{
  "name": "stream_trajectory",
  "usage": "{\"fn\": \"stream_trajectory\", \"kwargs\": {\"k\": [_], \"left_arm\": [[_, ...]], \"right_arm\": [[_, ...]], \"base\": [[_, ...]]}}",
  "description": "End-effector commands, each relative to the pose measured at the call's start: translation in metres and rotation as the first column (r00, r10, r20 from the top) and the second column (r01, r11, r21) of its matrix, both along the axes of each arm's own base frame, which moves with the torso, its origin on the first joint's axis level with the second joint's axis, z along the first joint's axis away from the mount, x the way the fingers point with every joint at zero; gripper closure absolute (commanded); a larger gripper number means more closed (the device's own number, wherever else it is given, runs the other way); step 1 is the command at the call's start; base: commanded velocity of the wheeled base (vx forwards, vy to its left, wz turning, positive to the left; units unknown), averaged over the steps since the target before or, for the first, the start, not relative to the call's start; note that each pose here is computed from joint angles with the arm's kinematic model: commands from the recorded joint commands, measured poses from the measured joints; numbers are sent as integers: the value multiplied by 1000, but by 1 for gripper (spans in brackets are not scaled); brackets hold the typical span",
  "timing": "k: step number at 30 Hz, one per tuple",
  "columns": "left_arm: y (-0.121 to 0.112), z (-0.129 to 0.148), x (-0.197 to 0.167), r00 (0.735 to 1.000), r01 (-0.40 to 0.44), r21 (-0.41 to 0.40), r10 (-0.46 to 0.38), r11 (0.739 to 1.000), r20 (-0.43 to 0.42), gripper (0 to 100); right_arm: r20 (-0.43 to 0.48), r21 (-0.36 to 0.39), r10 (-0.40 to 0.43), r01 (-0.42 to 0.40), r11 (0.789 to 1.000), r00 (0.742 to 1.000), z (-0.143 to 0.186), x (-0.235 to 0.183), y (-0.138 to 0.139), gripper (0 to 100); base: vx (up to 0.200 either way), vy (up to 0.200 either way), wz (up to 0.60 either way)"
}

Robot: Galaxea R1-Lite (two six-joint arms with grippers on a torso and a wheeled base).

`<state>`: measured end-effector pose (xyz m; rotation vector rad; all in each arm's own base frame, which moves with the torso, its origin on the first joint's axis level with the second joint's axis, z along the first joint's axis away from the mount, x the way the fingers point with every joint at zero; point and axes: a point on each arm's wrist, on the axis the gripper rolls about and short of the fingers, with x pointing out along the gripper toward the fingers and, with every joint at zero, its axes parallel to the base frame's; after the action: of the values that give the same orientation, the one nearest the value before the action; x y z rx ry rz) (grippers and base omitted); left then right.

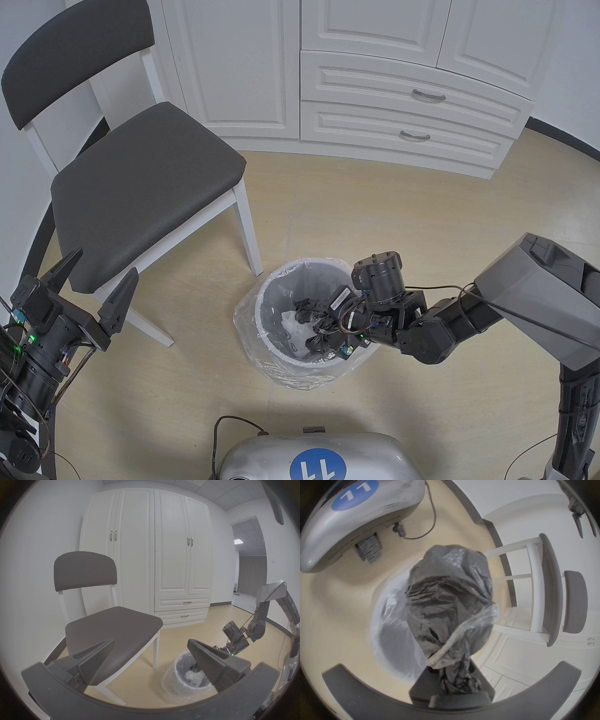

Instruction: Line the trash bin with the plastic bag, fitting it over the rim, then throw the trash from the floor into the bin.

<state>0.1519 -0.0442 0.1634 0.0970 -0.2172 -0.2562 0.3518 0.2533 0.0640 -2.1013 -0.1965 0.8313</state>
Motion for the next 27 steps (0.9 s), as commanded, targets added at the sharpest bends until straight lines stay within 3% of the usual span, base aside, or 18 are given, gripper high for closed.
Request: {"fn": "stream_trajectory", "kwargs": {"k": [1, 13, 27], "left_arm": [[0, 0, 0, 1000, -1, 1, 1, 1000, -1, 0], [0, 0, 1, 1000, -2, 1, 2, 1000, -2, 0], [0, 0, 0, 1000, -1, 1, 1, 1000, -1, 0]], "right_arm": [[19, -4, -35, 35, 999, 999, 8, 3, -13, 100], [115, 29, -138, 136, 990, 984, 21, 23, -24, 100], [50, -7, -62, 63, 998, 997, 10, -10, -11, 100]], "base": [[0, 0, 0], [0, 0, 0], [0, 0, 0]]}}
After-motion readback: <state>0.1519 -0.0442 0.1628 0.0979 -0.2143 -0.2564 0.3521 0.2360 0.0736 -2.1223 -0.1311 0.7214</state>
